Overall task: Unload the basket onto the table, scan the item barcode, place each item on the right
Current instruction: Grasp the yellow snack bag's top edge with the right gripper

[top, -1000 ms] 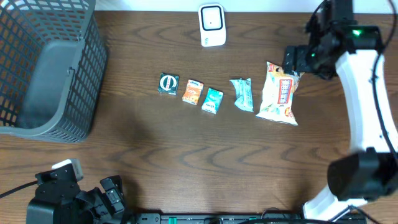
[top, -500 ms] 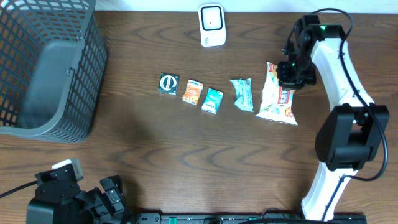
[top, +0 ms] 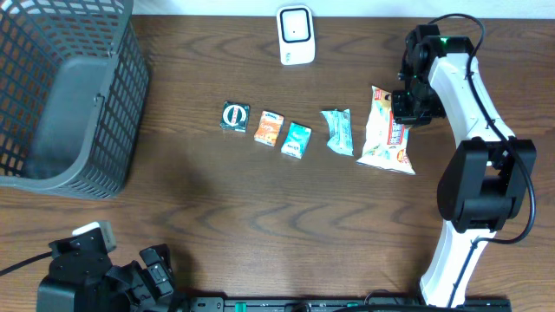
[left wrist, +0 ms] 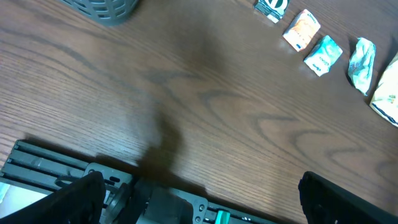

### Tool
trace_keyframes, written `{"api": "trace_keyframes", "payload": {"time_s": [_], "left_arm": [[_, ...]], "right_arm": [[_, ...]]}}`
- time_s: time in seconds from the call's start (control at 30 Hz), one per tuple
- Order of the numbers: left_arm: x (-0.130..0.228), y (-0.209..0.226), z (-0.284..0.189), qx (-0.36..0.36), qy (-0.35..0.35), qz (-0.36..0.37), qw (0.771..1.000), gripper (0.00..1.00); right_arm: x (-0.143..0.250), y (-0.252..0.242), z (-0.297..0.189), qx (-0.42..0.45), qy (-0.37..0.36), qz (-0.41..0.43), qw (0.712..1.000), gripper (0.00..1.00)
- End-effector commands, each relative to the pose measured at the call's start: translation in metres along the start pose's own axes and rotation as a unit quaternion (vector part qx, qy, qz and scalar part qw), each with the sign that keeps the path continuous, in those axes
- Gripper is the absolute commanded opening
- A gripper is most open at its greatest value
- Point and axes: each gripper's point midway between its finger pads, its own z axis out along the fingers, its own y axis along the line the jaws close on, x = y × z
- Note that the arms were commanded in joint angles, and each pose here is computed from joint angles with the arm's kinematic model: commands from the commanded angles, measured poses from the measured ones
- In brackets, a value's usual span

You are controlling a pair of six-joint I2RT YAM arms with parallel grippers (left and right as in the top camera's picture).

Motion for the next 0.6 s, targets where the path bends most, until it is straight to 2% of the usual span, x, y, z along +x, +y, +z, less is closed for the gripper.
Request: {"api": "trace_keyframes", "payload": {"time_s": [0.0, 0.43, 0.57], "left_arm": [[-0.001, 0.001, 0.0, -0.004, -0.002, -0.006, 1.0, 0.98], [-0.001, 0.001, 0.0, -0.004, -0.002, -0.006, 1.0, 0.97], [-0.001, 0.001, 0.0, -0.004, -0.002, -0.006, 1.0, 0.98]], "right_arm": [[-0.002, 0.002, 0.004, -0.002, -0.003, 0.006, 1.0, 0.02], [-0.007, 0.01, 0.005, -0.023, -0.013, 0.006, 1.0, 0.01], [-0.005, 0.011, 0.02, -0.023, -0.01, 0.006, 1.0, 0.01]]}}
